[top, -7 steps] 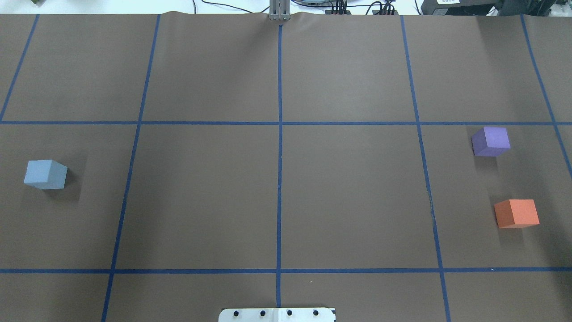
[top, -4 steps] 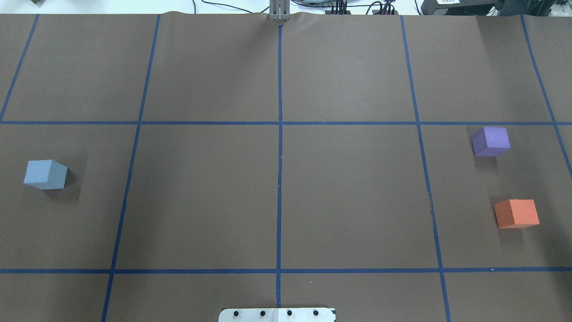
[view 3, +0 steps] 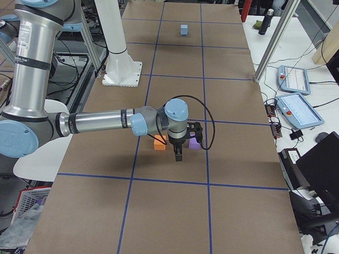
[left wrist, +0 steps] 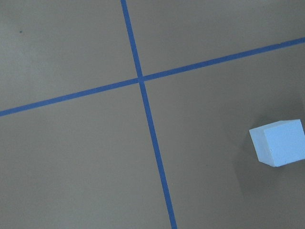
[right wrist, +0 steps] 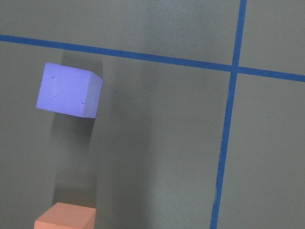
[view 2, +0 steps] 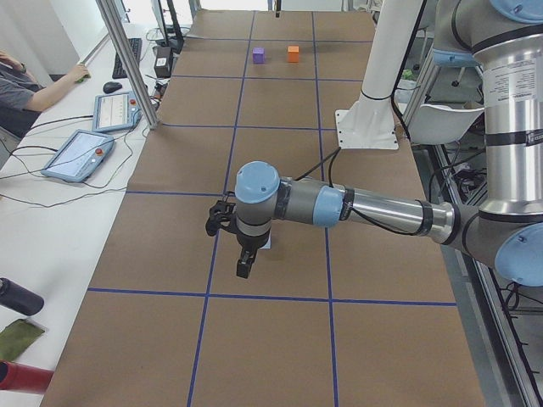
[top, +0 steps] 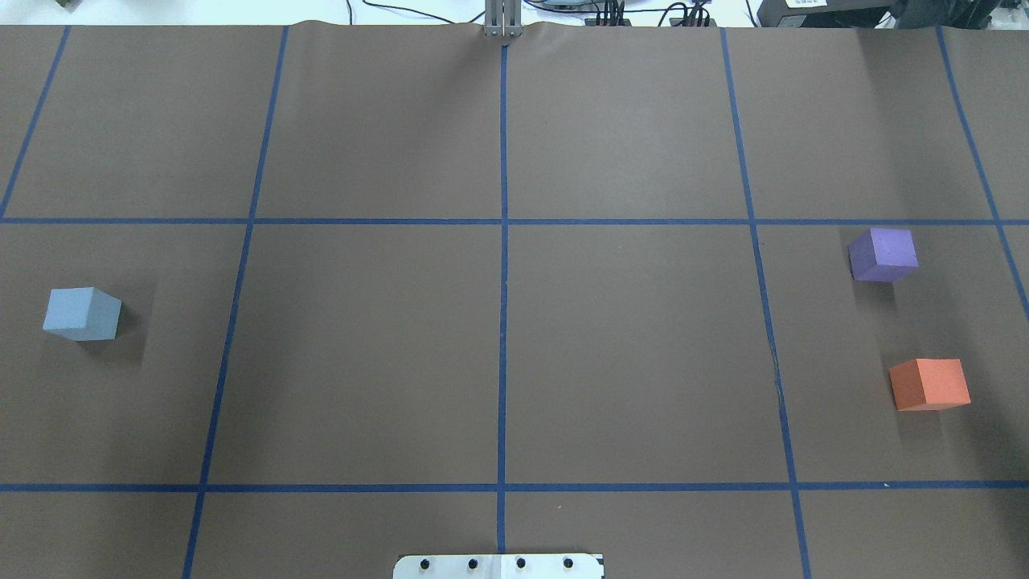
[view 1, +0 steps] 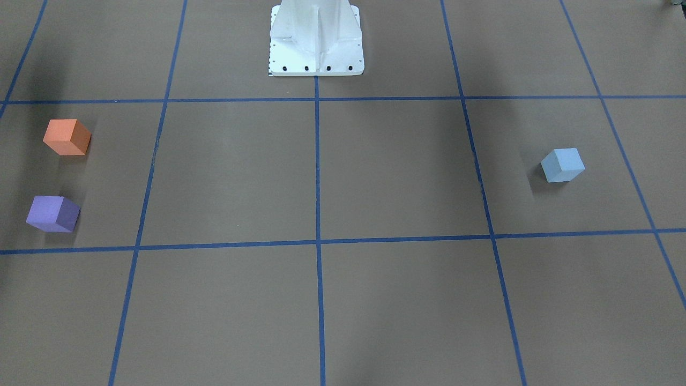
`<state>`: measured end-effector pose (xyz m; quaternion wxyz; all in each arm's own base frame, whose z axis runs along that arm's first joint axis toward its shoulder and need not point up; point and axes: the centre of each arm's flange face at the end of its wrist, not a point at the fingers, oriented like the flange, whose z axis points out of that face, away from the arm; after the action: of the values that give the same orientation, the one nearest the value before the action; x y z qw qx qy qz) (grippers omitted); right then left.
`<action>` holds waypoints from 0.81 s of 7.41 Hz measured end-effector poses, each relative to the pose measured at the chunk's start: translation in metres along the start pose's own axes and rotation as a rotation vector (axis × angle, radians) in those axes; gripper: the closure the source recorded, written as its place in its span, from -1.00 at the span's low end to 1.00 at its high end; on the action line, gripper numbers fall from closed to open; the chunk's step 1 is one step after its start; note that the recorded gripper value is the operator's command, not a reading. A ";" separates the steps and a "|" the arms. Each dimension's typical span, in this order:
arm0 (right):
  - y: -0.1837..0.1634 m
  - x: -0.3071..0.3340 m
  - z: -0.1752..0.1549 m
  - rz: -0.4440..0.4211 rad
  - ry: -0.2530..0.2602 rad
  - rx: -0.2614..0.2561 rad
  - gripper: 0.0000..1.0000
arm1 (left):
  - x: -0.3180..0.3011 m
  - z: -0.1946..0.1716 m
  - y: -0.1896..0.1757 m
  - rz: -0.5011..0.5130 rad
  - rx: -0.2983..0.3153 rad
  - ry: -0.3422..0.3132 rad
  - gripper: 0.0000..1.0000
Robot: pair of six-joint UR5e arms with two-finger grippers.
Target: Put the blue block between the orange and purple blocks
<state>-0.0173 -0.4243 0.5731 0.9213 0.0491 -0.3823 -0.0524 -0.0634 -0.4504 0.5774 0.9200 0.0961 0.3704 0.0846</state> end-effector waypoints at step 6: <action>-0.015 -0.020 0.003 0.000 -0.007 0.000 -1.00 | 0.109 0.114 -0.043 -0.109 -0.026 0.140 -1.00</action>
<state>-0.0342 -0.4362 0.5593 0.9198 0.0489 -0.3857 -0.0523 0.0971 -0.4804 0.5750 0.8962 0.0577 0.4375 0.0457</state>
